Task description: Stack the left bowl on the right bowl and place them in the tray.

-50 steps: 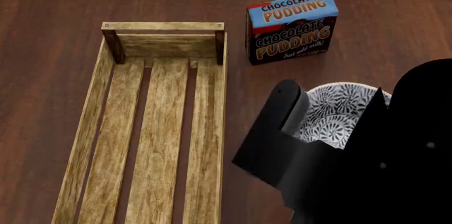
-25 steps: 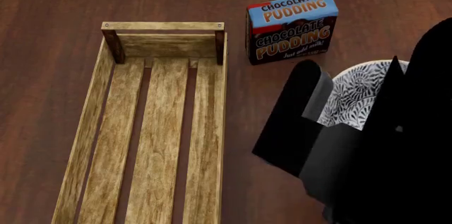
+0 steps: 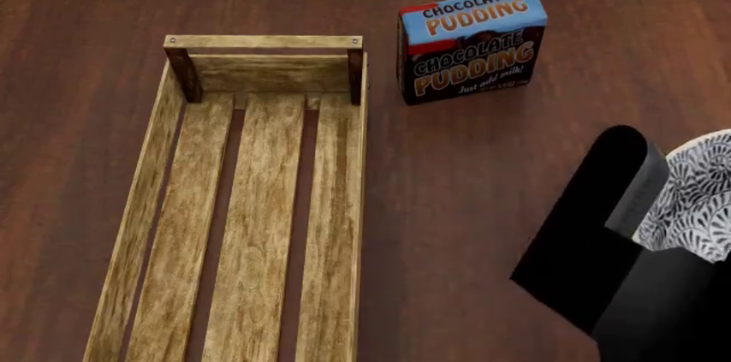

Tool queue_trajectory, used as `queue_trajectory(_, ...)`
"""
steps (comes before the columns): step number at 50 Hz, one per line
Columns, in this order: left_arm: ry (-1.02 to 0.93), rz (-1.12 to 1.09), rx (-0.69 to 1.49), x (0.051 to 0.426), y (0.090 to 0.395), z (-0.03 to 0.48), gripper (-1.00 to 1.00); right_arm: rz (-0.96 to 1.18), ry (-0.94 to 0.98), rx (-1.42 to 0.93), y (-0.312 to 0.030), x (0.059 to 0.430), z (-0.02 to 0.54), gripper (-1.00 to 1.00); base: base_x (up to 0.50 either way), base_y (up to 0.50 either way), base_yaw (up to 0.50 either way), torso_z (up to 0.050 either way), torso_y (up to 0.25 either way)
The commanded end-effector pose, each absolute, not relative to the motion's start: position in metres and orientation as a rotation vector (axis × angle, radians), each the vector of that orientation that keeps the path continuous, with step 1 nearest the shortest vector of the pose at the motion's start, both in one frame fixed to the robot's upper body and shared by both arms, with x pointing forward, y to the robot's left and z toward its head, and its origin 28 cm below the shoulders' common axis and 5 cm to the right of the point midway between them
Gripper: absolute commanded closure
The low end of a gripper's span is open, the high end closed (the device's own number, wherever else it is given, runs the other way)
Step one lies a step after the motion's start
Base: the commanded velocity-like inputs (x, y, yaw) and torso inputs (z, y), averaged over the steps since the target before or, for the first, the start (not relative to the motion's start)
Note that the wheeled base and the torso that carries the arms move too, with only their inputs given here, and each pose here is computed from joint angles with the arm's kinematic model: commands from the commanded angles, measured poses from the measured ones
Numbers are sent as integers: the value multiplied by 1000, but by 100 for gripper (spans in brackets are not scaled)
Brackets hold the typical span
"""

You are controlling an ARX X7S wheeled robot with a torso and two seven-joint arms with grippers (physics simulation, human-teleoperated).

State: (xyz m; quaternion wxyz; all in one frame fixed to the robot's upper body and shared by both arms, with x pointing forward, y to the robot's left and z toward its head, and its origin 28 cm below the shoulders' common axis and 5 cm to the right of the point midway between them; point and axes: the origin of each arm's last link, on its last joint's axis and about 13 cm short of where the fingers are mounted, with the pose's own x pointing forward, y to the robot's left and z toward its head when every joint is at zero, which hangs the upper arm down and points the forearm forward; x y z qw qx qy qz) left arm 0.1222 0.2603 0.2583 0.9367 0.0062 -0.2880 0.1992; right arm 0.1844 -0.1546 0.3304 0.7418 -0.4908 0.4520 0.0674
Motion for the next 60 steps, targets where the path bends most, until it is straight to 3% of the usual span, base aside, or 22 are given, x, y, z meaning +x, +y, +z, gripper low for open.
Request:
queue_trajectory(1, -591, 404, 14, 123, 260, 260, -100, 52, 1015, -1037, -168, 167, 328, 100, 0, 0, 0, 0, 0)
queue_trajectory(21, -589, 406, 22, 123, 261, 261, -100, -57, 1128, -928, -199, 158, 306, 100, 0, 0, 0, 0, 0)
queue_trajectory(60, -578, 412, 46, 125, 262, 266, -100, -83, 1204, -896, -220, 189, 239, 100, 0, 0, 0, 0, 0)
